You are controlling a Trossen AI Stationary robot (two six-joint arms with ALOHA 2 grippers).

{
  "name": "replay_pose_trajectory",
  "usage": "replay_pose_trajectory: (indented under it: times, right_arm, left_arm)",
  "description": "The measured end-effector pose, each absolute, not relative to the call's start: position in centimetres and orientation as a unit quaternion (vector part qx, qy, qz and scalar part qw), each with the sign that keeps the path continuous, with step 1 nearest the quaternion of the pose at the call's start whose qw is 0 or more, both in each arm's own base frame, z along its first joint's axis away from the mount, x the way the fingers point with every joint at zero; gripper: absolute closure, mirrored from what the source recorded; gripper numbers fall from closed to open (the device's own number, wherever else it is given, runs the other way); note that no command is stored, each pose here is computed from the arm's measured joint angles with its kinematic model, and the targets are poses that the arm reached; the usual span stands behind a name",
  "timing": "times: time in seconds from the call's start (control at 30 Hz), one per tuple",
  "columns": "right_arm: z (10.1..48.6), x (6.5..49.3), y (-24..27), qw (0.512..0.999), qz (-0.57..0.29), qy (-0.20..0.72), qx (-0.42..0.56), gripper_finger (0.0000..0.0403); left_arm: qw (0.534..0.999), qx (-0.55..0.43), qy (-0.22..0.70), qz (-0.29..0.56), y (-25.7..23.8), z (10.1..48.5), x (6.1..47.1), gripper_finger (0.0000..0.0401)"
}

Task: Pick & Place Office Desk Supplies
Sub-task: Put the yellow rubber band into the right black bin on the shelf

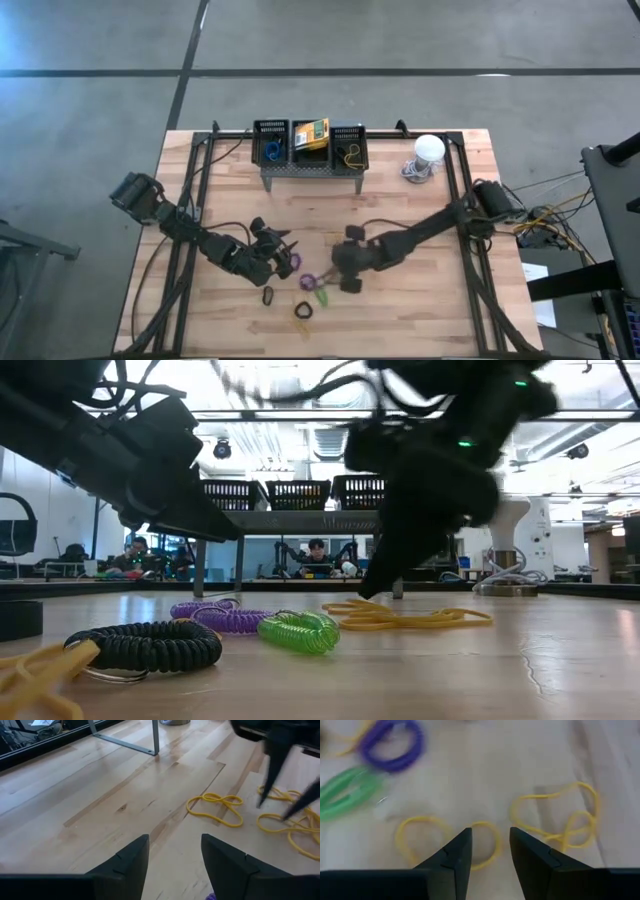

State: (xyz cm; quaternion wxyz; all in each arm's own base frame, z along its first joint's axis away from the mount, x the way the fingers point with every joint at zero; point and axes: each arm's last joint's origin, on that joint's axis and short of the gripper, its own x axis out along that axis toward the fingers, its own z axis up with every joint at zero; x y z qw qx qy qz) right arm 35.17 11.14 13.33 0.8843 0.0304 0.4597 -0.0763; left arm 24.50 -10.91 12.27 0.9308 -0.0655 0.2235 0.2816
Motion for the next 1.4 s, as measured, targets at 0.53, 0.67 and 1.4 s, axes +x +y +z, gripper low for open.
replay_pose_trajectory:
  times: [0.53,0.67,1.4]
  right_arm:
    - [13.0,36.6,11.7,0.805,-0.133,0.578,-0.002,0.0383]
    - [14.8,33.9,11.3,0.786,-0.274,0.546,-0.099,0.0394]
    - [36.3,26.4,3.0,0.875,-0.397,0.220,-0.167,0.0395]
  left_arm:
    - [0.931,-0.064,0.224,0.281,-10.9,12.2,24.5,0.0217]
    - [0.931,-0.065,0.226,0.279,-10.9,12.2,24.5,0.0217]
    - [0.932,-0.065,0.226,0.277,-10.9,12.3,24.5,0.0217]
